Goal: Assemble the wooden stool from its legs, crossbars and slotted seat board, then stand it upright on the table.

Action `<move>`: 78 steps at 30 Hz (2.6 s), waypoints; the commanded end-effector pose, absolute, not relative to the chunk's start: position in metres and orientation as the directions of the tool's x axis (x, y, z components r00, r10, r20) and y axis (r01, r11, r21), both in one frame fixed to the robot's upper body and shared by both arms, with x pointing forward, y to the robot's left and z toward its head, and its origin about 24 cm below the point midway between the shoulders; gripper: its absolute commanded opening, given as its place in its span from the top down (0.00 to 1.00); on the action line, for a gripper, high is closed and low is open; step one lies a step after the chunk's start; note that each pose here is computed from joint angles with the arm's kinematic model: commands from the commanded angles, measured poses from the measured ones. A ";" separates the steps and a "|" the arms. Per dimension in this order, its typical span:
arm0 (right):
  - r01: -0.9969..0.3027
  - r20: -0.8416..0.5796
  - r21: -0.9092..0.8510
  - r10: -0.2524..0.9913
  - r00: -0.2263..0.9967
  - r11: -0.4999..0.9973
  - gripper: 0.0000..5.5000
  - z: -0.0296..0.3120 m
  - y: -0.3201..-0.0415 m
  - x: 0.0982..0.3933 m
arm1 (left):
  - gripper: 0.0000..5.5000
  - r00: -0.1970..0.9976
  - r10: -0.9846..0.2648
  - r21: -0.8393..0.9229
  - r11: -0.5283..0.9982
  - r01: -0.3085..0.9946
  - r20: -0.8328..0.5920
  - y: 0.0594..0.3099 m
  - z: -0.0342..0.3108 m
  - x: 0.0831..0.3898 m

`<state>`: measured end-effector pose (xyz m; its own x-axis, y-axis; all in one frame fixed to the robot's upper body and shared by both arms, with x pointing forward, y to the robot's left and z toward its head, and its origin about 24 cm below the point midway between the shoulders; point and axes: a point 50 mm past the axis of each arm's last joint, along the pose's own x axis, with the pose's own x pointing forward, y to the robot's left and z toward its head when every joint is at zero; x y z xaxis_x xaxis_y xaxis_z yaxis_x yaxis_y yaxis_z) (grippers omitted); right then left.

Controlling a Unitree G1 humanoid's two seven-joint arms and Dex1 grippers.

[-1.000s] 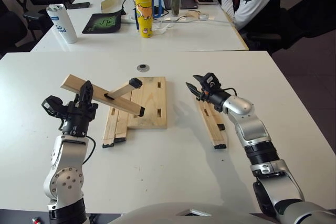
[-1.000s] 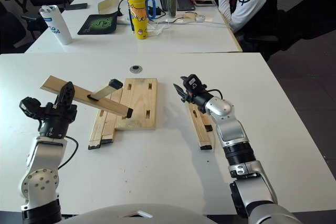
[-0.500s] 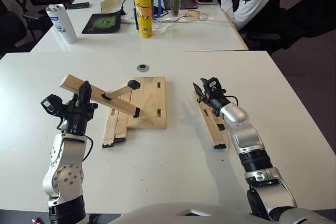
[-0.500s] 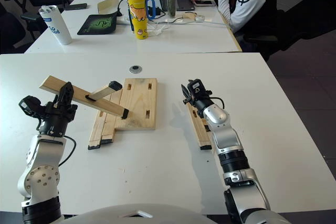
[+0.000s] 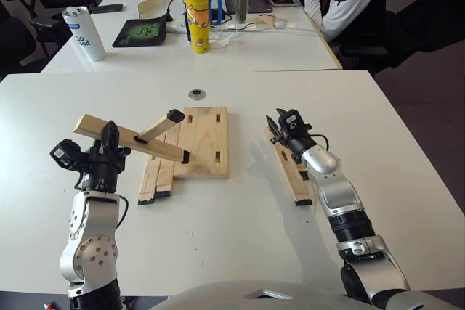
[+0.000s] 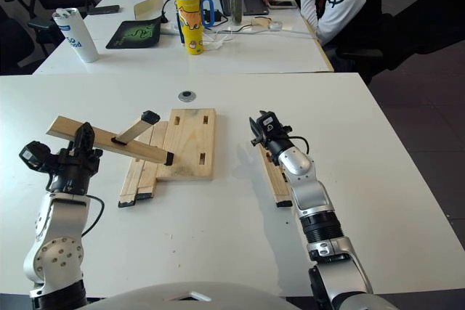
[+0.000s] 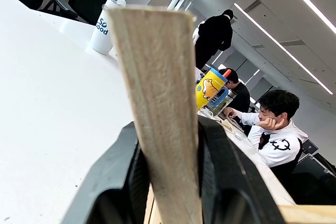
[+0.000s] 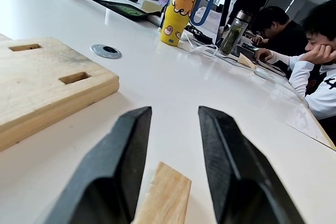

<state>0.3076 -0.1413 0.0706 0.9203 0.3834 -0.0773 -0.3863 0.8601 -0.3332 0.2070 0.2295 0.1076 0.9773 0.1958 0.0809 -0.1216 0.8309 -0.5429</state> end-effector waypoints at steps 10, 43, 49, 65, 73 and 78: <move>-0.359 -0.062 -0.357 0.362 0.930 0.862 0.70 0.073 -0.142 0.308 | 0.81 0.995 0.089 -0.169 0.981 -0.094 -0.035 0.191 0.084 0.212; -0.240 0.011 -0.290 0.254 0.967 0.926 0.70 0.095 -0.167 0.339 | 0.61 0.803 -0.081 -0.066 0.987 0.148 0.590 0.190 0.247 0.236; -0.180 0.033 -0.283 0.197 0.980 0.942 0.70 0.104 -0.183 0.346 | 0.61 0.812 0.036 -0.141 0.988 0.057 0.582 0.227 0.250 0.238; -0.198 0.039 -0.177 0.208 0.977 0.964 0.70 0.112 -0.203 0.340 | 0.61 0.985 0.037 -0.094 0.995 -0.021 0.170 0.257 0.132 0.238; -0.294 -0.180 0.034 0.295 0.938 0.955 0.70 0.088 -0.235 0.300 | 0.61 0.994 0.036 -0.146 0.989 -0.021 0.103 0.237 0.104 0.228; -0.318 -0.350 0.085 0.327 0.878 0.944 0.70 0.062 -0.229 0.271 | 0.61 0.995 0.076 -0.175 0.983 -0.062 0.071 0.231 0.089 0.220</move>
